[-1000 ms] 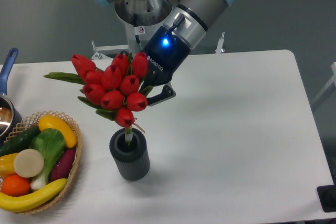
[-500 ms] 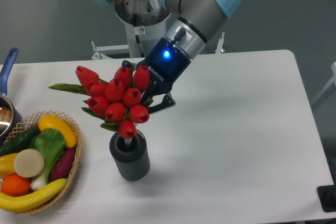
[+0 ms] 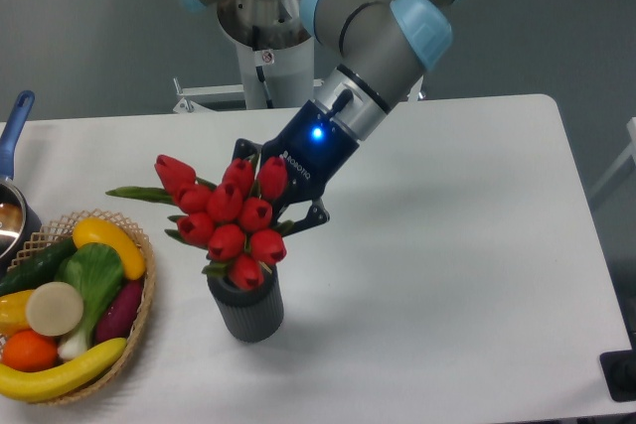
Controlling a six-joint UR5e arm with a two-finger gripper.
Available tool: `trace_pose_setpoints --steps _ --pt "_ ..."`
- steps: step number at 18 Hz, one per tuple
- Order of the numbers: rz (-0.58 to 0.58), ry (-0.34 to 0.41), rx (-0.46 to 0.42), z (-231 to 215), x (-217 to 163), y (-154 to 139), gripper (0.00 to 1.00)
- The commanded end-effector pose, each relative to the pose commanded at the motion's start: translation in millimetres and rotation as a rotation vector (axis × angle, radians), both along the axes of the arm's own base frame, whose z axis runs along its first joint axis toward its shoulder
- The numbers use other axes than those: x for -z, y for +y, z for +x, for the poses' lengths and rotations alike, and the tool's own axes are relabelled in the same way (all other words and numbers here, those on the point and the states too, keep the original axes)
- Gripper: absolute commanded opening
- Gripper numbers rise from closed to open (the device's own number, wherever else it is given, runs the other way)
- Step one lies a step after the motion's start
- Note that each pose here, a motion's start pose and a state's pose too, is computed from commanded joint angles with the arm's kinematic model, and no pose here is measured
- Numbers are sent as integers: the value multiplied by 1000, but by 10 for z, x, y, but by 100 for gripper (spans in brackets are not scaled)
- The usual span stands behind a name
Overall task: Insert the flowers into the vase
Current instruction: 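Lower the tulip stems into the vase opening, then push the tulips down into the vase and settle them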
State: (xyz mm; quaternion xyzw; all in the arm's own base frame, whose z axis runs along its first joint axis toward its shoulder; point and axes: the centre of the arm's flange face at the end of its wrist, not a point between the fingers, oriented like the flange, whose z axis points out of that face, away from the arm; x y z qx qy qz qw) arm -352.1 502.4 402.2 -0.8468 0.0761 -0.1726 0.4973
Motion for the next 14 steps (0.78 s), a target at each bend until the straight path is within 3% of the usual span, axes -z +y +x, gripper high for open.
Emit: trace_pose_setpoints --steps 14 --pt "-35 -41 17 53 466 15 34"
